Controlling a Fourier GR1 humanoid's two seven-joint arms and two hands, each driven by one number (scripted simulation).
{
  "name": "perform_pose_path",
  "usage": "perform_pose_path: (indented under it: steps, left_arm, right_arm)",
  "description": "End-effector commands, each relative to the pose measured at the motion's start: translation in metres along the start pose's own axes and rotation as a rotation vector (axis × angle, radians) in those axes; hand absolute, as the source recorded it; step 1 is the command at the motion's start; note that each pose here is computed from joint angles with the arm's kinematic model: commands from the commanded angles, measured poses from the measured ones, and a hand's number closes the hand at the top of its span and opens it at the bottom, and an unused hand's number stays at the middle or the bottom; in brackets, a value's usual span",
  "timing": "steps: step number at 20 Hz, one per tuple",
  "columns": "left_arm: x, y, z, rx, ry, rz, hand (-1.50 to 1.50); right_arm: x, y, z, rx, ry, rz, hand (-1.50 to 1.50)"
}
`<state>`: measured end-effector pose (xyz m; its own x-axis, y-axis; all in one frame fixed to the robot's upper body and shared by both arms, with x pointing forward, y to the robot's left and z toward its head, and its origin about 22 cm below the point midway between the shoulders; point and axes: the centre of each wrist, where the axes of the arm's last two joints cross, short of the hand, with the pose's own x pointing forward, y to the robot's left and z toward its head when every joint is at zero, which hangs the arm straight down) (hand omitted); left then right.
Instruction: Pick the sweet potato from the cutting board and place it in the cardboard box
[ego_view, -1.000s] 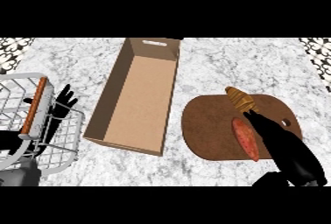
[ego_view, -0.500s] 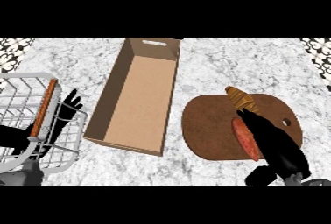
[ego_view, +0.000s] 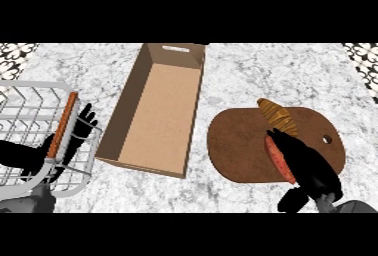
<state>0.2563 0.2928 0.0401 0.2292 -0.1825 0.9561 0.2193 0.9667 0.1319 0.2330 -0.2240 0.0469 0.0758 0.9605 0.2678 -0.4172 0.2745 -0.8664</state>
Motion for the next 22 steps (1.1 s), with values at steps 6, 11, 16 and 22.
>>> perform_pose_path:
  steps: [6,11,16,22]
  left_arm:
    - [0.039,-0.041,-0.011,-0.085,-0.285,-0.122,0.00]
    - [0.039,-0.046,-0.017,-0.071,-0.292,-0.130,0.00]
    - [0.034,-0.041,-0.018,-0.070,-0.281,-0.122,0.00]
    - [0.044,-0.047,-0.020,-0.098,-0.283,-0.121,0.00]
  right_arm:
    - [-0.010,0.013,-0.016,0.029,0.026,0.019,-1.50]
    - [-0.010,0.024,-0.024,0.015,0.056,0.077,-1.50]
    - [-0.009,0.030,-0.028,0.038,0.040,0.052,1.50]
    - [-0.019,0.037,-0.038,0.017,0.013,0.121,1.50]
